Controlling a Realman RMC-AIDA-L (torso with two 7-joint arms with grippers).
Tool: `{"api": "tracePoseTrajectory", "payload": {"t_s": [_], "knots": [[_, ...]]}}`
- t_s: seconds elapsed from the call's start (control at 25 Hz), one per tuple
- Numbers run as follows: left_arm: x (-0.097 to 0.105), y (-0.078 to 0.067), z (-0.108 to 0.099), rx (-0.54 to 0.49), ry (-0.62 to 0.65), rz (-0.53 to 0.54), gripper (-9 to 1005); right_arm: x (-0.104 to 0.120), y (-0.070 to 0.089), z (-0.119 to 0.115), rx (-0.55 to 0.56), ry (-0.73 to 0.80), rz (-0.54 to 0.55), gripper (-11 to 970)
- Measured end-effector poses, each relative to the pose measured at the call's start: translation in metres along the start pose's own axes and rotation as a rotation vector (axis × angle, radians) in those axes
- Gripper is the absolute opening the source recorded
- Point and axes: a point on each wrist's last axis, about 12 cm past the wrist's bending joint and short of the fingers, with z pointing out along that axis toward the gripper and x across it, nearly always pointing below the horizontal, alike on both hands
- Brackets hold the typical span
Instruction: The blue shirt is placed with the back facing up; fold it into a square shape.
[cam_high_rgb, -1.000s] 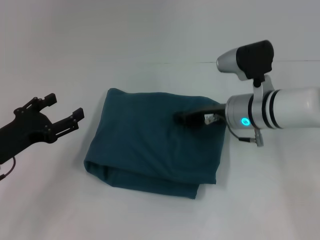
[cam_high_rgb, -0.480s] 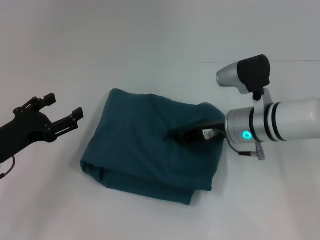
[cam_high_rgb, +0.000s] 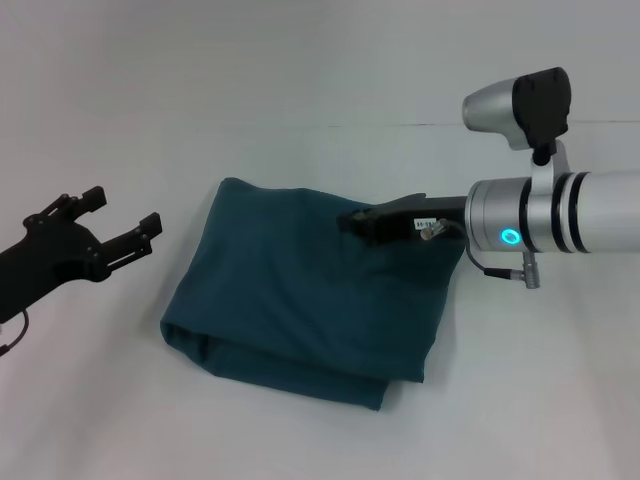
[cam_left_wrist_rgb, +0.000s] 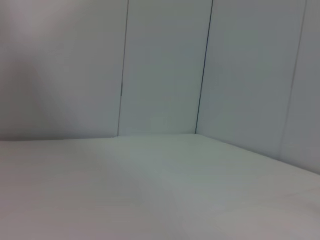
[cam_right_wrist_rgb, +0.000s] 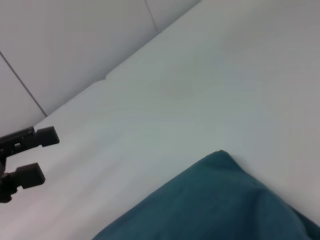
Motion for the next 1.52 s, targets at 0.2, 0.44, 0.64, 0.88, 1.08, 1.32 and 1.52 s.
{"api": "tracePoseTrajectory", "payload": {"t_s": [0.2, 0.44, 0.64, 0.88, 1.08, 1.32, 1.52], "knots": [[0.003, 0.001, 0.010, -0.026, 0.024, -0.013, 914, 0.001, -0.007, -0.008, 0.005, -0.035, 0.045, 22], [0.006, -0.004, 0.026, -0.010, 0.076, -0.009, 914, -0.002, -0.014, -0.038, -0.055, -0.121, 0.081, 40], [0.009, -0.007, 0.029, 0.027, 0.144, 0.007, 914, -0.001, -0.026, -0.063, -0.082, -0.159, 0.127, 263], [0.006, -0.004, 0.011, 0.048, 0.172, -0.090, 914, 0.003, -0.036, -0.077, -0.061, -0.196, 0.169, 513], [-0.002, 0.002, 0.000, 0.051, 0.225, -0.261, 914, 0.004, -0.039, -0.080, -0.049, -0.201, 0.168, 718], [-0.005, 0.008, -0.005, 0.029, 0.283, -0.443, 914, 0.002, -0.040, -0.080, -0.044, -0.204, 0.159, 753], [-0.002, 0.006, -0.006, 0.045, 0.347, -0.511, 914, 0.002, -0.042, -0.083, -0.040, -0.203, 0.156, 751]]}}
